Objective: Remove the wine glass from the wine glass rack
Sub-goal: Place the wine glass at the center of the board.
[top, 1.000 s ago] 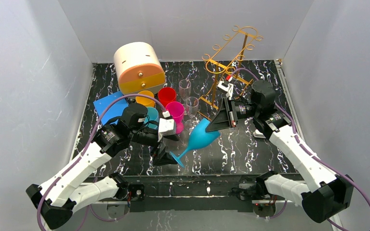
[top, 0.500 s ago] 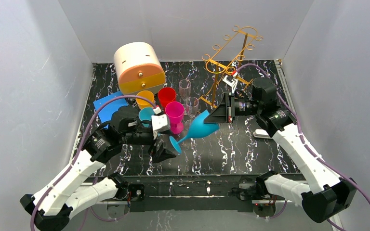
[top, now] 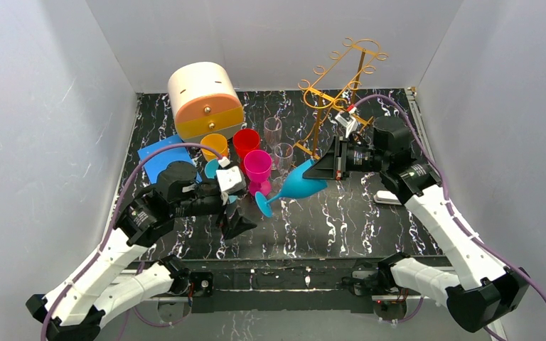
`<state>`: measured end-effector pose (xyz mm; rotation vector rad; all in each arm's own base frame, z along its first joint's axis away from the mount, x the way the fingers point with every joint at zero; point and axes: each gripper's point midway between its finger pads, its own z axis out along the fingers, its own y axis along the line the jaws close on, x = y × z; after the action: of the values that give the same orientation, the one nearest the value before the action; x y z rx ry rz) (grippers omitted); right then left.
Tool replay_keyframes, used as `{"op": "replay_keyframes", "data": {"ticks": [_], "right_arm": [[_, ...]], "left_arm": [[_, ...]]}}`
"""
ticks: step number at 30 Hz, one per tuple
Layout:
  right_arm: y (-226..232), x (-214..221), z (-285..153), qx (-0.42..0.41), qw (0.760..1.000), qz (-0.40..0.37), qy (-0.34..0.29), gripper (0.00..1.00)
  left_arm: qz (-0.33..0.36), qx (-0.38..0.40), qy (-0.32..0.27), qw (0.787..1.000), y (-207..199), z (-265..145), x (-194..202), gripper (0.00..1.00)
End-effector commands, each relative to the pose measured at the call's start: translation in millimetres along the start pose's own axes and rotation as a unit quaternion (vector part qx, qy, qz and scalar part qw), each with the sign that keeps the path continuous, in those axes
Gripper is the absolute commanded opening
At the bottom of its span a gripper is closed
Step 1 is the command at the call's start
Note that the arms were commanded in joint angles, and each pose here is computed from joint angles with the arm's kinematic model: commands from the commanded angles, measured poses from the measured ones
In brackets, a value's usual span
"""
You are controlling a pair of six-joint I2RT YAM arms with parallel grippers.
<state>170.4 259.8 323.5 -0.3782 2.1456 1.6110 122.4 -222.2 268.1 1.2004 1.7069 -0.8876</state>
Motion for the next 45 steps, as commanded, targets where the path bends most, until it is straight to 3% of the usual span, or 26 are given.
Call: {"op": "replay_keyframes", "data": {"ticks": [1,9,14,19,21,24,25,28,30,34,36,40,45], "right_arm": [[13.2,-19.3,-11.1,0.025,0.997,-0.047,-0.050,0.01],[-6.5,-10.3,-15.7,0.071,0.995,-0.041,-0.051,0.01],[-10.8,-3.1,-18.6,0.076,0.995,-0.047,-0.049,0.01],[-18.0,3.7,-20.4,0.089,0.994,-0.047,-0.039,0.01],[-20.5,5.4,-20.5,0.094,0.994,-0.045,-0.035,0.01],[-23.6,7.3,-21.2,0.100,0.993,-0.044,-0.032,0.01],[-25.5,7.7,-21.2,0.104,0.993,-0.043,-0.032,0.01],[-31.5,10.0,-20.7,0.111,0.993,-0.040,-0.032,0.01],[-34.0,12.3,-20.0,0.112,0.993,-0.040,-0.027,0.01],[-46.6,15.5,-22.7,0.145,0.988,-0.042,-0.016,0.01],[-49.3,15.9,-23.7,0.154,0.986,-0.054,-0.017,0.01],[-56.1,15.1,-22.4,0.186,0.978,-0.089,-0.028,0.01],[-63.0,34.7,-1.8,0.229,0.966,-0.120,0.014,0.01]], "left_arm": [[0.007,-0.034,-0.010,0.999,9.8,-8.6,-15.4,0.98],[0.007,-0.122,-0.058,0.991,33.1,-26.8,-43.2,0.98],[-0.028,-0.212,-0.102,0.971,58.5,-45.5,-65.3,0.98],[-0.057,-0.241,-0.116,0.962,68.7,-48.1,-72.6,0.98],[-0.084,-0.275,-0.123,0.950,80.2,-52.2,-74.3,0.98],[-0.144,-0.348,-0.143,0.915,101.5,-68.0,-82.1,0.98],[-0.145,-0.350,-0.146,0.914,102.3,-69.8,-86.6,0.98],[-0.139,-0.345,-0.139,0.918,102.0,-68.1,-91.9,0.98],[-0.156,-0.367,-0.118,0.909,109.2,-68.6,-84.9,0.98],[-0.196,-0.482,-0.060,0.852,135.2,-92.1,-51.6,0.98],[-0.200,-0.510,-0.041,0.836,141.7,-97.2,-43.5,0.98],[-0.201,-0.498,-0.014,0.844,142.4,-85.2,-39.9,0.98],[-0.201,-0.518,0.011,0.831,152.2,-80.5,-33.6,0.98]]}}
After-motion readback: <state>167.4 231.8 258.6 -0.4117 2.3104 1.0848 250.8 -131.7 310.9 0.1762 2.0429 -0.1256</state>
